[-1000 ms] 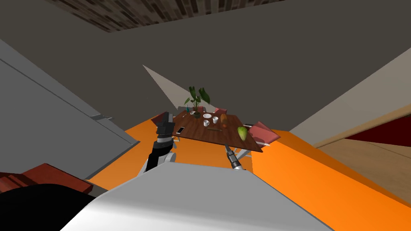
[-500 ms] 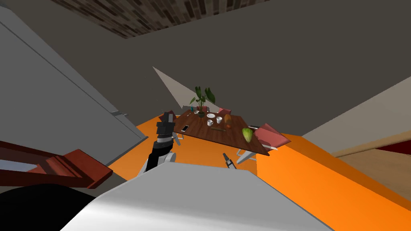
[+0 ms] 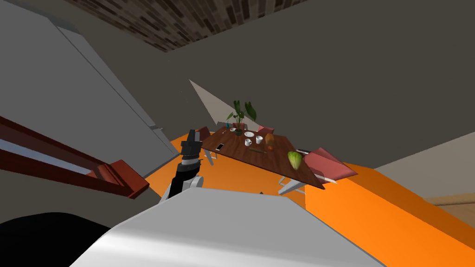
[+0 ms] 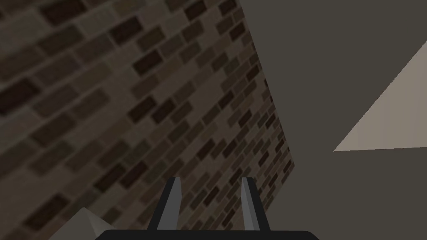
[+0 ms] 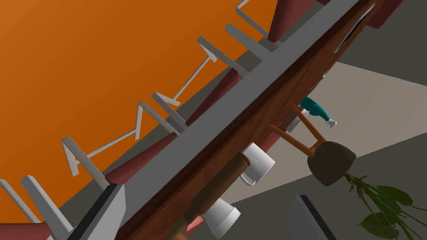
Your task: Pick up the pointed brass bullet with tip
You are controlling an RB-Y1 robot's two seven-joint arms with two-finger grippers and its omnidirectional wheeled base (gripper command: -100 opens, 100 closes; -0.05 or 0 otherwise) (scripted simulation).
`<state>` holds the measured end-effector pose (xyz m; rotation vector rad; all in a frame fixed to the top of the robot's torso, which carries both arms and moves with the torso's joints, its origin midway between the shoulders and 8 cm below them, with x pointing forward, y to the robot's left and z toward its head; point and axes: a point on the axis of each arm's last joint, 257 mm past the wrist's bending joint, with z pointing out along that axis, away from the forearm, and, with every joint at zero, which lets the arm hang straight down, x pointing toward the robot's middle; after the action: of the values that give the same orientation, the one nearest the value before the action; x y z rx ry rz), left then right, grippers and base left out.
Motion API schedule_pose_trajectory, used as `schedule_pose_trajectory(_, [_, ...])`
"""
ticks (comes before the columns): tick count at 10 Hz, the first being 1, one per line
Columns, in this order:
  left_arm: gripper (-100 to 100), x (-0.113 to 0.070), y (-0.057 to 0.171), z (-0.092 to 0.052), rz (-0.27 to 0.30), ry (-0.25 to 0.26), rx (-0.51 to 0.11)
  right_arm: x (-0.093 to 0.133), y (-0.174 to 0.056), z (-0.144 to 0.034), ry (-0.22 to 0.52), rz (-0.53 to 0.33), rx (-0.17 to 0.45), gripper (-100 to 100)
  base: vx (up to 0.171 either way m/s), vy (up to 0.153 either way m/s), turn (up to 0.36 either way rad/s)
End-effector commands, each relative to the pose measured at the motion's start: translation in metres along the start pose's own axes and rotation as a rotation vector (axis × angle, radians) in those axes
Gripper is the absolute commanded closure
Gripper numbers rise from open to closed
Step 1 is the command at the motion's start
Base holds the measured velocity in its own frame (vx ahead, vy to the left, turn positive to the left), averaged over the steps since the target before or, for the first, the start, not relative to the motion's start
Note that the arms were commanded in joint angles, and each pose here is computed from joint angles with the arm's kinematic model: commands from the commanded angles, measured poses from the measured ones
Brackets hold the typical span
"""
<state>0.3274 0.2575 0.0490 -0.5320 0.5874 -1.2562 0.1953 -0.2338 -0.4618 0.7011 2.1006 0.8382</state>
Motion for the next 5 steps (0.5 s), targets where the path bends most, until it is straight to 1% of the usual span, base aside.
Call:
schedule_pose_trajectory(1, [0, 0.000, 0.000, 0.000, 0.000, 0.000, 0.000, 0.010, -0.024, -0.010, 0.037, -0.027, 0.056, -100, -0.008, 0.043, 0.120])
schedule_pose_trajectory(2, [0, 0.000, 0.000, 0.000, 0.000, 0.000, 0.000, 0.023, -0.056, -0.026, 0.094, -0.088, 0.120, -100, 0.003, 0.047, 0.235])
schedule_pose_trajectory(3, [0, 0.000, 0.000, 0.000, 0.000, 0.000, 0.000, 0.025, -0.062, -0.029, 0.099, -0.086, 0.133, -100, 0.004, 0.035, 0.140])
schedule_pose_trajectory(4, [0, 0.000, 0.000, 0.000, 0.000, 0.000, 0.000, 0.032, -0.085, -0.044, 0.150, -0.151, 0.179, -100, 0.010, 0.050, 0.271])
schedule_pose_trajectory(5, [0, 0.000, 0.000, 0.000, 0.000, 0.000, 0.000, 0.034, -0.092, -0.048, 0.156, -0.149, 0.194, -100, 0.010, 0.035, 0.130])
